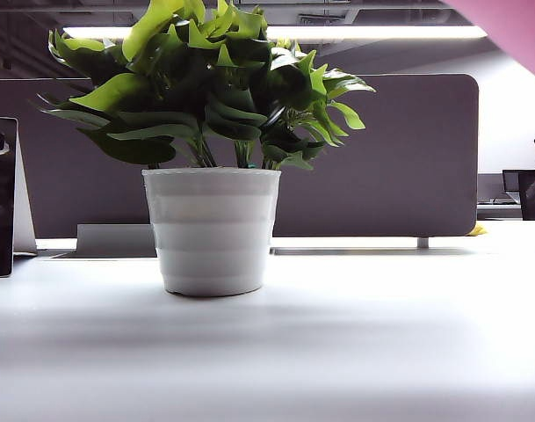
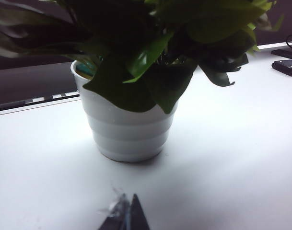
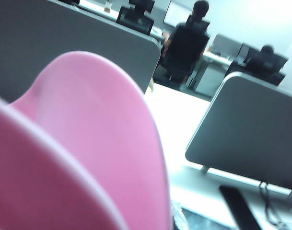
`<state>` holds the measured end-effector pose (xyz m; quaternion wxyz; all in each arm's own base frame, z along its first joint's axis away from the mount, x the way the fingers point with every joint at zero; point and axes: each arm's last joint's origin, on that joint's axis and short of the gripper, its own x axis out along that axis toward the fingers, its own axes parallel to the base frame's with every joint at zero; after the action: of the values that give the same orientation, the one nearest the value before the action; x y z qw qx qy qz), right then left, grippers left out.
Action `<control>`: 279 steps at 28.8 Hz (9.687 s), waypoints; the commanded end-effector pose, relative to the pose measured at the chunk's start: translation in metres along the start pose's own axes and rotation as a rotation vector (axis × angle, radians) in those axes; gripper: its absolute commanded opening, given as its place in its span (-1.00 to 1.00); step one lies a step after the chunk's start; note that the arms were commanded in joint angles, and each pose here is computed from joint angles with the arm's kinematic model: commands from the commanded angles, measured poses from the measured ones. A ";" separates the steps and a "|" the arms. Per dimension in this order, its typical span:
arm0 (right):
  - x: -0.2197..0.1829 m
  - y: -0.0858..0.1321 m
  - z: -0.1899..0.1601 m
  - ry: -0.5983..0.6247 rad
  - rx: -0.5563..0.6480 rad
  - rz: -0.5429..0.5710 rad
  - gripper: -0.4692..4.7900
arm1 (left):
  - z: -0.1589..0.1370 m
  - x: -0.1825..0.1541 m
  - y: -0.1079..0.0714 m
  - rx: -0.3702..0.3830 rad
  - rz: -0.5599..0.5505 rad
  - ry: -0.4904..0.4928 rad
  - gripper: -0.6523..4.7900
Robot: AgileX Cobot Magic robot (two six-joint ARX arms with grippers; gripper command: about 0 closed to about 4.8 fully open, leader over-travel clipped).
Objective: Pick up the watering can from the table, water the potted plant, and put the can back.
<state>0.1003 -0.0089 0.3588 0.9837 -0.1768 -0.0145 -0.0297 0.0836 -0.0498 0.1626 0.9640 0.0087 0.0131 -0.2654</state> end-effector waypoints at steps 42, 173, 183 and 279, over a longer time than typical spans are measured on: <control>-0.002 -0.022 0.064 -0.095 -0.260 0.001 -0.83 | 0.074 -0.027 0.001 0.005 -0.002 -0.146 -0.78; 0.039 -0.018 0.124 -0.319 -0.626 0.047 -0.83 | 0.088 -0.034 0.001 0.005 0.000 -0.179 -0.78; 0.039 -0.018 0.124 -0.319 -0.626 0.046 -0.83 | 0.088 -0.034 0.001 0.005 0.000 -0.179 -0.78; 0.052 0.026 -0.180 -0.267 0.404 -0.132 -0.83 | -0.014 -0.005 0.027 -0.028 0.281 0.147 -0.78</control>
<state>0.1560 -0.0499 0.1744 0.9903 0.0210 -0.1167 -0.0726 0.0927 -0.0238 0.1512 0.9887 0.0152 0.0809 -0.1251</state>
